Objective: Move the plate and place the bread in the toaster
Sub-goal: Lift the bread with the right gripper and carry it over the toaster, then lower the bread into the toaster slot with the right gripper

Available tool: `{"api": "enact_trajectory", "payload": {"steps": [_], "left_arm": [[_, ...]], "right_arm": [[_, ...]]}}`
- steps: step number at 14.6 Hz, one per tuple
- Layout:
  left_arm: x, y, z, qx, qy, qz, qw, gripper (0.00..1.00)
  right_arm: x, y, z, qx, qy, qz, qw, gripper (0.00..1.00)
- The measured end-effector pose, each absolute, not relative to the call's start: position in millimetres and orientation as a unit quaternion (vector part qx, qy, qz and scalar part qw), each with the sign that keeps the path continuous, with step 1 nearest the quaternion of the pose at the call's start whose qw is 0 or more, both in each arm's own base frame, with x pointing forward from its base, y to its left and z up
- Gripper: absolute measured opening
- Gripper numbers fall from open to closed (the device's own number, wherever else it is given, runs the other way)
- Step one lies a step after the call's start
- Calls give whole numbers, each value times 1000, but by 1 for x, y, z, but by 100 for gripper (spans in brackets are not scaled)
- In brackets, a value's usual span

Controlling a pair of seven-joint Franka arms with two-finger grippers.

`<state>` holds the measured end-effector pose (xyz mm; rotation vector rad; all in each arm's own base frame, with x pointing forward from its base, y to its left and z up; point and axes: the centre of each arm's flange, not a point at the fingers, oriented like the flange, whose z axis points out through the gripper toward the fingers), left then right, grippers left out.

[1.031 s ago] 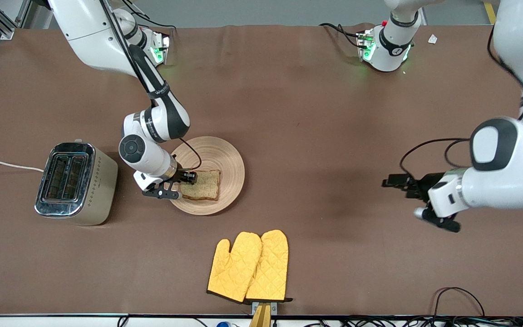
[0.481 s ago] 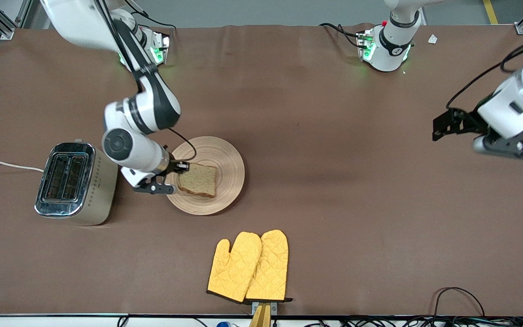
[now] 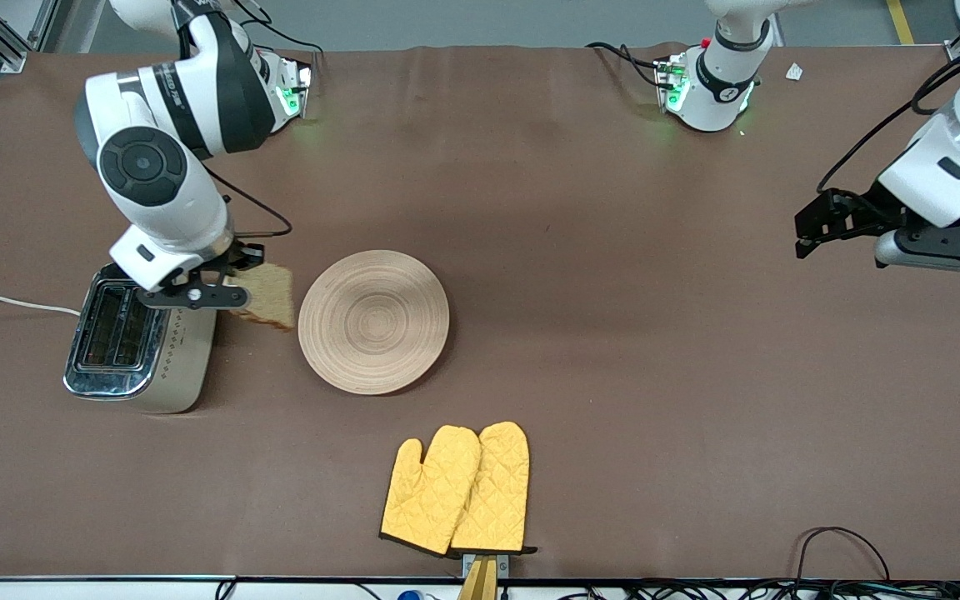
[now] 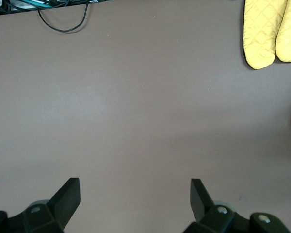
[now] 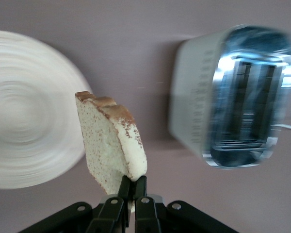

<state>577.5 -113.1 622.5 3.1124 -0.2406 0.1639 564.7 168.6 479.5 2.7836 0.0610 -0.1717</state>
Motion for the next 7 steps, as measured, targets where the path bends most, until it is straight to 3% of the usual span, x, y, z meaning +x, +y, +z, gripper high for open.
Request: {"api": "enact_trajectory", "payload": {"steps": [4, 7], "left_arm": [[565, -113, 622, 992, -109, 57, -4, 100], [564, -107, 627, 992, -108, 61, -6, 100]], "right_arm": [[578, 103, 496, 958, -4, -64, 278, 7], [586, 59, 512, 945, -41, -61, 319, 7]]}}
